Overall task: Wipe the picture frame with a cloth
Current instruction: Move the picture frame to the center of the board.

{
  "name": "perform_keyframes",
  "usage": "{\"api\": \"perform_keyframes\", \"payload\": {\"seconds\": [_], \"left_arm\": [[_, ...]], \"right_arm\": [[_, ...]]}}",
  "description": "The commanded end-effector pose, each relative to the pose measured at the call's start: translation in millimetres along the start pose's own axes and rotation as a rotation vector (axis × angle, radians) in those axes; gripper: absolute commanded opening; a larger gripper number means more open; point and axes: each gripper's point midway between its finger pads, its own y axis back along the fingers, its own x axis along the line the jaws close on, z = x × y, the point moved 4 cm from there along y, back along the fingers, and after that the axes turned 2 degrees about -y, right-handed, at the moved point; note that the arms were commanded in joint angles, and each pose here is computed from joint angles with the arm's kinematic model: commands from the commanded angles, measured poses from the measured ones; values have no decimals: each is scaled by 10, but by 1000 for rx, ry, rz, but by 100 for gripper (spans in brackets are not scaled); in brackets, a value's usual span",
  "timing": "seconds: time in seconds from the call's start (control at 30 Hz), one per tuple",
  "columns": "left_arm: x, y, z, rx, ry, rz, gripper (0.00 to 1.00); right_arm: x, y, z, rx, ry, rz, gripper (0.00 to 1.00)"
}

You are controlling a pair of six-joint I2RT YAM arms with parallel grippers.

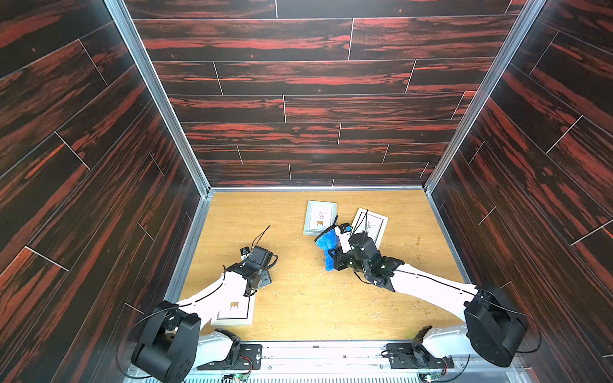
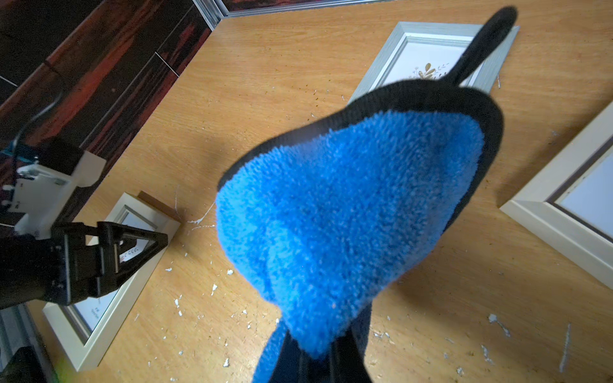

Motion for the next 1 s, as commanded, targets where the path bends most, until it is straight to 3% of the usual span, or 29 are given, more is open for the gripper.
{"api": "perform_keyframes", "payload": {"seconds": [0.0, 0.33, 0.47, 0.97], "left_arm": [[9, -53, -19, 32, 16, 18, 67], [-219, -180, -127, 123, 62, -92, 53], [-371, -219, -164, 141, 65, -118, 52], [-1516, -169, -32, 131, 25, -317, 50]], "right_arm": [[14, 7, 70, -13, -1, -7, 0], [9, -9, 61, -2, -3, -12, 0], [2, 3, 59, -2, -4, -17, 0], [-74, 39, -35, 17, -4, -51, 0]]}}
